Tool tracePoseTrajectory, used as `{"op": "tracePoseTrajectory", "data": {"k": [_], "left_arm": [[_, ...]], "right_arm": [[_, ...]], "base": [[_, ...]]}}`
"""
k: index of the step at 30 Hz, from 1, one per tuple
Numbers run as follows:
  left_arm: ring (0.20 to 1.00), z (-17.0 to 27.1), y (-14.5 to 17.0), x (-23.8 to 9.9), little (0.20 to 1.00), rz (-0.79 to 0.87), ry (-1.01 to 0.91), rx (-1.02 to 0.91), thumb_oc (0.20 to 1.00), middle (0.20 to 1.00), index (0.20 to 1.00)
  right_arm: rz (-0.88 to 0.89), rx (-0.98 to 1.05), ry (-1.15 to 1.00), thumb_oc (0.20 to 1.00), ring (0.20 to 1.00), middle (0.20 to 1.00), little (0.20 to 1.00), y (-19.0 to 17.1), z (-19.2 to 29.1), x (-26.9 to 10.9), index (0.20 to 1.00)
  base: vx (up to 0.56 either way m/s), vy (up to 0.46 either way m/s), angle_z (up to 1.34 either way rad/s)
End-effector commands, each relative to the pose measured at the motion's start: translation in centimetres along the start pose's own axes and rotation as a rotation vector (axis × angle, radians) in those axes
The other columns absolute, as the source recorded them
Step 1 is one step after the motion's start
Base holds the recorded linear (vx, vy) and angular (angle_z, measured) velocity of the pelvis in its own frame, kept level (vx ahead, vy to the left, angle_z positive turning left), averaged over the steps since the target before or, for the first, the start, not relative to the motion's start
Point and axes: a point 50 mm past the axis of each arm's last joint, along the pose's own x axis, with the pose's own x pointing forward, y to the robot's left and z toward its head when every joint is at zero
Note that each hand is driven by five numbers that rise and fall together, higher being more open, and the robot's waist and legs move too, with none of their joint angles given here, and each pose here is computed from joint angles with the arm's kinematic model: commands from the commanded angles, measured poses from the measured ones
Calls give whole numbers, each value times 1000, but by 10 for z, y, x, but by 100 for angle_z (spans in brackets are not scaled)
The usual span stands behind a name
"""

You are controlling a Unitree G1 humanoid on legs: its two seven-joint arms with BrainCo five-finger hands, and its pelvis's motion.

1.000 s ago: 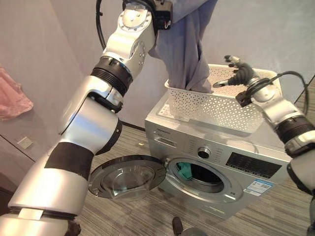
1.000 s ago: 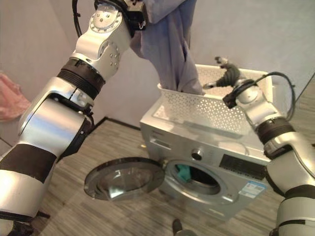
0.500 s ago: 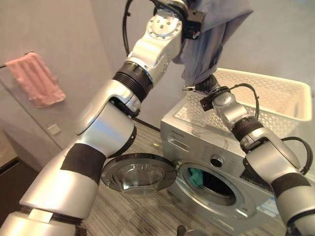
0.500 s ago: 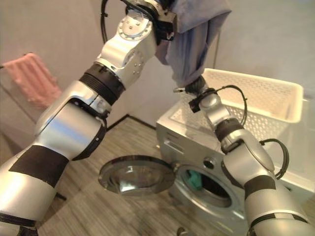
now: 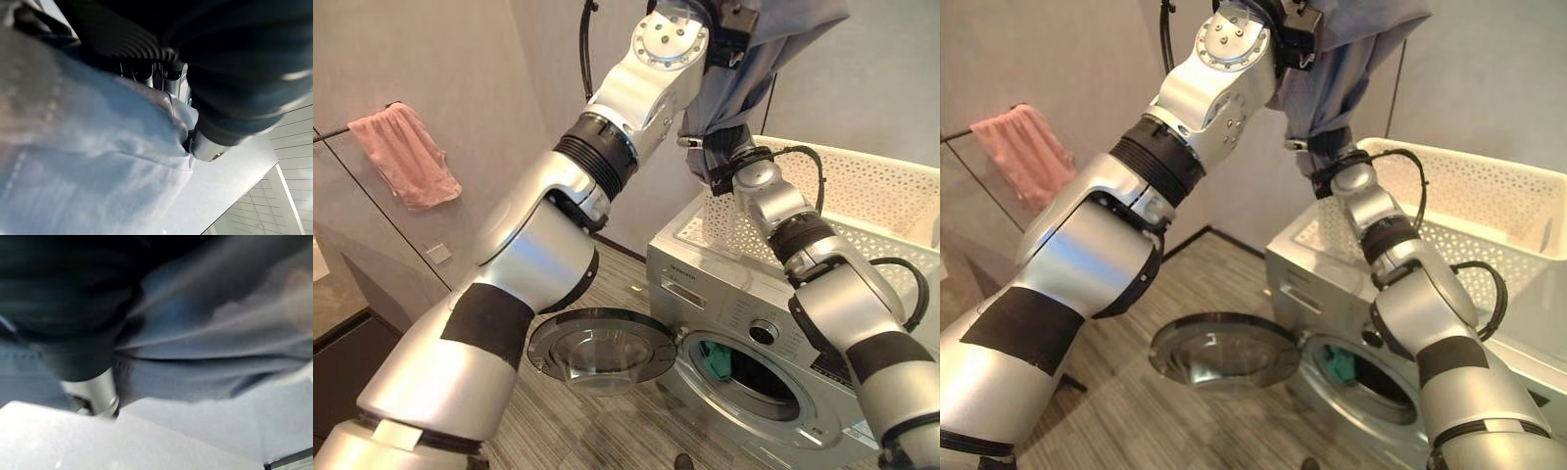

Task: Grab the laundry basket,head to the washer,open it,put in the laundry and shut it.

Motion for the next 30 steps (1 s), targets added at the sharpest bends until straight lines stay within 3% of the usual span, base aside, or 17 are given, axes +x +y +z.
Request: {"op": "tracePoseTrajectory", "data": {"k": [1,5,6,7,8,12,19,22,26,27,30], "left_arm": [[200,38,10,9,200,54,-127,23,200,200,200],[200,36,5,4,200,39,-153,-9,200,200,200],[664,32,4,2,664,37,-158,-32,664,664,664],[1000,31,4,2,1000,37,-157,-32,1000,1000,1000],[1000,28,0,-1,1000,19,-160,-50,1000,1000,1000],[1000,-10,-32,-44,1000,-168,-196,-69,1000,1000,1000],[1000,-67,-10,-140,1000,-401,-53,-168,1000,1000,1000],[1000,-78,0,-159,1000,-414,3,-196,1000,1000,1000],[1000,-113,37,-208,1000,-279,176,-282,1000,1000,1000],[1000,-127,53,-234,1000,-209,263,-301,1000,1000,1000],[1000,-138,66,-252,1000,-132,324,-302,1000,1000,1000]], "right_arm": [[-93,1,-90,200,200,200,200,-17,58,12,200],[-153,41,-141,200,200,200,200,-30,70,11,200],[-170,54,-163,200,200,200,200,-34,75,10,200],[-170,55,-162,200,200,200,200,-34,75,10,200],[-190,57,-183,200,200,200,200,-40,79,9,200],[-452,17,-319,200,200,200,200,-125,105,-8,200],[-838,-88,-429,200,200,200,200,-241,142,-63,200],[-888,-111,-465,200,200,200,200,-255,153,-75,200],[-925,-122,-605,200,200,200,200,-268,180,-99,200],[-915,-131,-678,200,200,200,200,-266,192,-106,200],[-912,-148,-731,200,200,200,200,-264,196,-113,200]], "base": [[2,37,4],[-12,36,7],[-20,27,6],[-24,24,9],[-34,36,5],[-68,50,14],[-33,20,30],[-13,32,26],[-28,59,4],[-34,68,2],[-37,75,3]]}}
